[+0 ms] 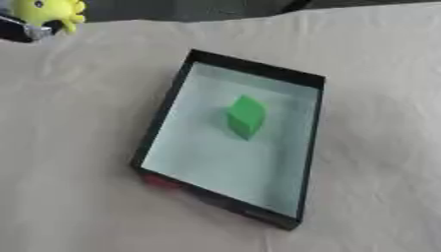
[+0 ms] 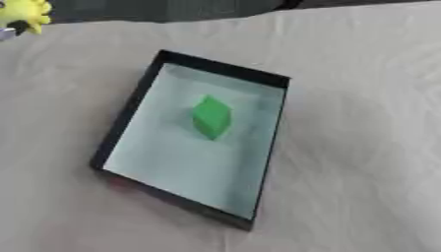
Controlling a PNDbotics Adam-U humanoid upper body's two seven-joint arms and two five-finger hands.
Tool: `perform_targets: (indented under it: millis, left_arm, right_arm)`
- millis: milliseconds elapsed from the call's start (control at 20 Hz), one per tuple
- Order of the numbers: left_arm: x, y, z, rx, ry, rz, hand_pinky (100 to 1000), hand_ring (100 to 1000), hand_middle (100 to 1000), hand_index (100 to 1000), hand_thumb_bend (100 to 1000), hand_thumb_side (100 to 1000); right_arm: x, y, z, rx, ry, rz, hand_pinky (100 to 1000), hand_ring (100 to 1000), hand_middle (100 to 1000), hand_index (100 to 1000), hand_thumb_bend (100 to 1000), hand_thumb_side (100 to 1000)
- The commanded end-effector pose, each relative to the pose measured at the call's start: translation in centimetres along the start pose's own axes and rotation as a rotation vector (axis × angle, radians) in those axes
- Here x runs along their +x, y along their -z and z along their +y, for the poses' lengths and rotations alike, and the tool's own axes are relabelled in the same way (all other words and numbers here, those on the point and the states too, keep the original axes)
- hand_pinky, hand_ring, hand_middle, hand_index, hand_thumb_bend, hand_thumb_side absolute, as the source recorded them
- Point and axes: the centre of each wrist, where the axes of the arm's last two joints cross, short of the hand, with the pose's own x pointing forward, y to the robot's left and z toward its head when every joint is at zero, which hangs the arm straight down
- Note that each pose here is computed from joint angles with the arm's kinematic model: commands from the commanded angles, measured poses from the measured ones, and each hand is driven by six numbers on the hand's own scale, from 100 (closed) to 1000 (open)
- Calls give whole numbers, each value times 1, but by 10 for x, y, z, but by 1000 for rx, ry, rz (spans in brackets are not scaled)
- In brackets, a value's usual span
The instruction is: Pick up objects on the table and place them in the box.
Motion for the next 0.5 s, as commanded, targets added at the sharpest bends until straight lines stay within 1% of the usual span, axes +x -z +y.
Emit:
perform_targets:
  millis: [50,200,300,500]
  left_arm:
    - [24,26,13,0,33,-118,502,497,531,571,400,100]
    - [55,49,6,0,25,-222,498,493,529,569,388,100]
    - [75,59,2,7,2,-277,494,490,527,567,377,100]
    - [104,68,-13,-5,-66,-351,488,486,525,563,363,100]
  right_arm:
    - [18,6,-14,-17,-34,-49,1000,951,976,872,100,569]
    - [18,6,-24,-48,-39,-43,1000,950,975,871,100,560]
    - [19,5,-30,-64,-46,-39,1000,949,973,871,100,552]
    - [16,4,-42,-87,-63,-15,1000,949,972,870,100,545]
